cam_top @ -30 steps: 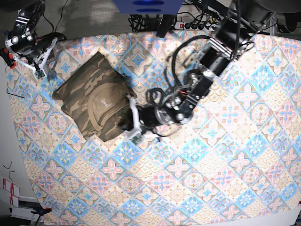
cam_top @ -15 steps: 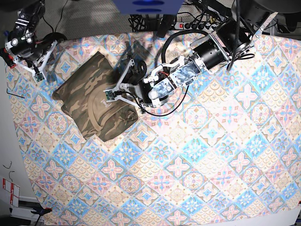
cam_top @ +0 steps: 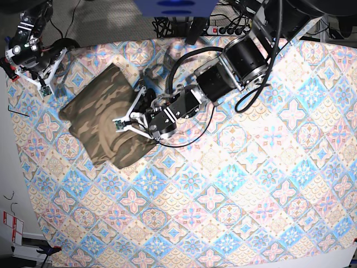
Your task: Fold the T-shirt properly
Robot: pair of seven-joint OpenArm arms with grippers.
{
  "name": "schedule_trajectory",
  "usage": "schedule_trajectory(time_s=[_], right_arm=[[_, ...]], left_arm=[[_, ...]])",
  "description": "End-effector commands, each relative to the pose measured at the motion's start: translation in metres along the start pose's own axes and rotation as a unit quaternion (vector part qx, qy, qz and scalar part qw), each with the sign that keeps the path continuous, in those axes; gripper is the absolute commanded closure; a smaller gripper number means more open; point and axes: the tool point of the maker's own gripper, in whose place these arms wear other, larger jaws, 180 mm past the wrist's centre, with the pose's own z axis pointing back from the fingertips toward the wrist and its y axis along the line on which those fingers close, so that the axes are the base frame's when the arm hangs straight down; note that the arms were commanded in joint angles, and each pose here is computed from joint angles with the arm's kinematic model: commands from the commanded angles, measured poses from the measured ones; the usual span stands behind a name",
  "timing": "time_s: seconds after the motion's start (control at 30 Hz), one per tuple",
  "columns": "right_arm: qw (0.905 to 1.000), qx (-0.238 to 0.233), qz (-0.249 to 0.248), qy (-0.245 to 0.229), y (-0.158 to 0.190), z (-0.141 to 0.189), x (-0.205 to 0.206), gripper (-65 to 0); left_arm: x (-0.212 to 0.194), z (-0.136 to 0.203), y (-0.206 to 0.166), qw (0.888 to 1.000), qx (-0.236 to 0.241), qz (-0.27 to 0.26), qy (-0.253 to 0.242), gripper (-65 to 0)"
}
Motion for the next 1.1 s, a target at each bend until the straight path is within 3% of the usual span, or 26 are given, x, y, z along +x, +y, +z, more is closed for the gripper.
schedule_trajectory(time_s=[0.0,0.13,0.3,0.47,0.63,0.77,0.97,1.07], right_arm=[[0.9999,-0.01,0.004,-0.006,-0.007,0.005,0.003,-2.9],[0.9999,-0.011,0.004,-0.005,-0.007,0.005,0.002,-2.9],[0.9999,-0.01,0.004,-0.005,-0.007,0.005,0.001,-2.9],[0.9999,-0.01,0.004,-0.004,-0.007,0.005,0.001,-2.9],[0.9996,-0.025,-0.012,-0.004,-0.017,0.009,-0.003,-2.8],[0.9989,-0.039,-0.027,-0.002,-0.028,0.012,-0.008,-2.8],[0.9984,-0.046,-0.033,-0.002,-0.033,0.014,-0.01,-2.8],[0.9984,-0.046,-0.033,-0.002,-0.033,0.014,-0.01,-2.8]], left_arm=[[-0.014,-0.005,0.008,1.0,0.008,0.008,0.016,0.0],[-0.018,-0.007,0.043,0.999,0.032,0.037,-0.018,0.0],[-0.005,0.003,0.09,0.988,0.106,0.073,-0.084,-0.4],[0.01,0.01,0.108,0.973,0.148,0.086,-0.153,-8.1],[0.002,0.007,0.111,0.963,0.187,0.121,-0.151,0.0],[-0.002,0.027,0.106,0.94,0.197,0.177,-0.216,0.0],[-0.025,0.101,0.099,0.898,0.232,0.194,-0.318,0.0],[-0.046,0.122,0.089,0.89,0.244,0.199,-0.331,0.0]])
